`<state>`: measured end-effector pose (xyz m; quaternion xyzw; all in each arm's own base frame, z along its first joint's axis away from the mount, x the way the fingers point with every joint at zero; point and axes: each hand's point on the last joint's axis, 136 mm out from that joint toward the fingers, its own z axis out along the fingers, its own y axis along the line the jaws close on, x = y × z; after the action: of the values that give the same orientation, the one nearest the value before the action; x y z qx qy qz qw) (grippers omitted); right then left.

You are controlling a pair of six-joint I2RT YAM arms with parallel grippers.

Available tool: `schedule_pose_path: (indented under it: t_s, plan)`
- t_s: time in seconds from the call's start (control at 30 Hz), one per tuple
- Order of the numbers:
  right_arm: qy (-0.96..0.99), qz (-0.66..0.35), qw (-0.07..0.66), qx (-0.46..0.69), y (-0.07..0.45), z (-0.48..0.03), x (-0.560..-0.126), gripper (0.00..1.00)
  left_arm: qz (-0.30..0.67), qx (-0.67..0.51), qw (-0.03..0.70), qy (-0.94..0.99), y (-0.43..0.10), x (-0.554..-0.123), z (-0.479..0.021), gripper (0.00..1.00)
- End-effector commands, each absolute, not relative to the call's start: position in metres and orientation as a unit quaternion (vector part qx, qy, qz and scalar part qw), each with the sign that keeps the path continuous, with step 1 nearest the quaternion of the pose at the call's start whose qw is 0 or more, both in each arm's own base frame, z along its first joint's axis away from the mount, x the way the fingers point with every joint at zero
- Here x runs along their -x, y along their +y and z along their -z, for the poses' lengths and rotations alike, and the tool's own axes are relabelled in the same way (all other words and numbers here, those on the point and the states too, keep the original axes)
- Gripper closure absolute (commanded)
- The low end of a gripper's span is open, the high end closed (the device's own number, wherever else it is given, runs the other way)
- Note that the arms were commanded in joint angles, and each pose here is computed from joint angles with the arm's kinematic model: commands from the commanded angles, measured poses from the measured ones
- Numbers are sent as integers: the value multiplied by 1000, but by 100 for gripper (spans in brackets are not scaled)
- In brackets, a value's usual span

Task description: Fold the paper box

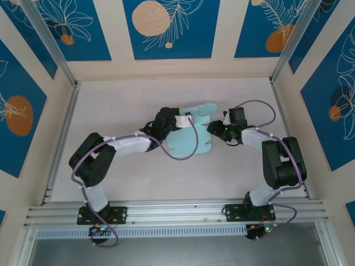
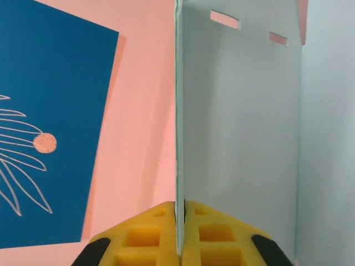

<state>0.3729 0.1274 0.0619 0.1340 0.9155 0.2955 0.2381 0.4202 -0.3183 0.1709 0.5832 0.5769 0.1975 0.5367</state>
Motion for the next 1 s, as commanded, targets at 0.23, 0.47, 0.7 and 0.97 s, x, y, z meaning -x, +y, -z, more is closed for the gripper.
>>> schedule_pose_path:
  t_s: [0.23,0.47,0.7,0.97]
  plan:
    - [861,-395,309,-81,144,-107,-394,50,-126,-591,513,609,-312,-418,-170,100]
    - [864,-384,310,-97,136,-101,-401,43,-125,-588,516,610,-312,-420,-171,100]
    - [863,-395,294,-112,140,-84,-398,42,-117,-581,523,613,-313,-421,-176,100]
    - [866,-400,277,-113,148,-71,-395,42,-114,-578,525,614,-314,-422,-179,100]
